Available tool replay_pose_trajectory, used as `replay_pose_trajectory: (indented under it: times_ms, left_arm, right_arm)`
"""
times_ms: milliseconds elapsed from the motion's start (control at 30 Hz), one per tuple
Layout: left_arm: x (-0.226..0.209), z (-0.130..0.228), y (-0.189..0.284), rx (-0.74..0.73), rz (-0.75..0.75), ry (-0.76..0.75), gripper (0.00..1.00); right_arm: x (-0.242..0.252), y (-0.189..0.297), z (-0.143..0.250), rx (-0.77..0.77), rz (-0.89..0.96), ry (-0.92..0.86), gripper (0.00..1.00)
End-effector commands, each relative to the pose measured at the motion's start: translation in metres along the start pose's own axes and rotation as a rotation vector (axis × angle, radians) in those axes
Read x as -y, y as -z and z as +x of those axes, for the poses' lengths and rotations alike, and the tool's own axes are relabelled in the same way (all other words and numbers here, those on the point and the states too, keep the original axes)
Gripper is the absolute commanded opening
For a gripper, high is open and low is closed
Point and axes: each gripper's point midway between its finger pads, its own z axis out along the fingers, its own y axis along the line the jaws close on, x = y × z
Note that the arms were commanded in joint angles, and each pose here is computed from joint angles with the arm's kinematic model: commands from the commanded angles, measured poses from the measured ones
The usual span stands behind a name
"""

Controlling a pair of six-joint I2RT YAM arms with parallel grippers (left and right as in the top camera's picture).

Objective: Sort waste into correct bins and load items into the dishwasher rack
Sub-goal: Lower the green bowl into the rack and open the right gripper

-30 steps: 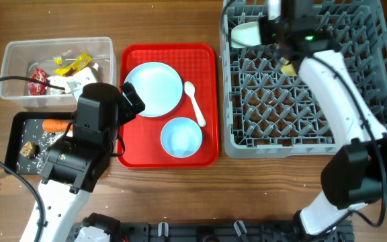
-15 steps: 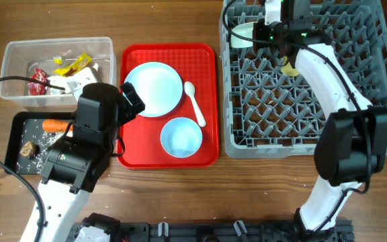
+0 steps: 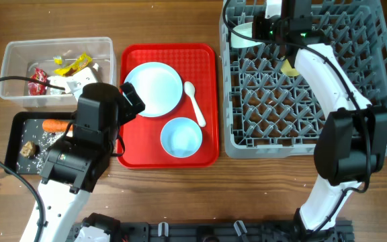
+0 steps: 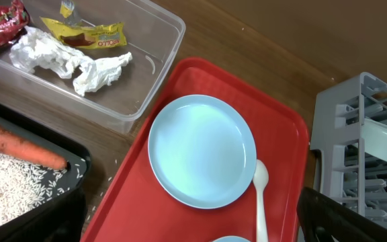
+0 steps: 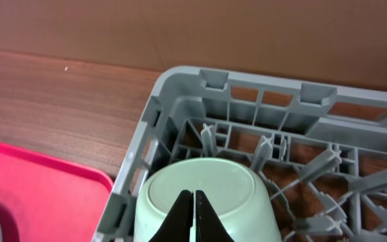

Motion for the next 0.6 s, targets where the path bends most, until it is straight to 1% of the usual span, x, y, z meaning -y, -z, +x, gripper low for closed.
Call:
replay_pose_trajectory:
  times_ms: [0,167,300,367,400,467,500,567]
  left_arm:
    - [0.002,-0.009,0.004,0.027,-0.001,0.000,1.00]
    - [0.002,-0.009,0.004,0.028,0.000,0.000,1.00]
    - [0.002,-0.009,0.004,0.027,-0.001,0.000,1.00]
    - [0.002,-0.009,0.004,0.027,-0.001,0.000,1.00]
    - [0.002,-0.009,0.004,0.027,-0.001,0.000,1.00]
    - [0.002,-0.009,0.004,0.028,0.000,0.000,1.00]
    - [0.002,-0.009,0.004,0.027,-0.001,0.000,1.00]
    - [0.002,-0.009,0.004,0.027,-0.001,0.000,1.00]
  right_arm:
    - [0.000,-0.024,0.025,-0.054,-0.019,-0.029,0.04]
    - [0.002,-0.034,0.042,-0.099,-0.018,-0.052,0.04]
    - [0.000,-0.023,0.043,-0.125,-0.018,-0.057,0.04]
    - [-0.003,-0.009,0.031,-0.108,-0.018,-0.052,0.04]
    - [-0.005,0.004,0.018,-0.081,-0.018,-0.039,0.04]
    - [-0.010,0.032,-0.006,-0.029,-0.019,-0.014,0.04]
    - [-0.015,0.055,-0.019,-0.005,-0.020,-0.011,0.05]
    - [-0.025,0.088,-0.029,-0.001,-0.025,-0.051,0.10]
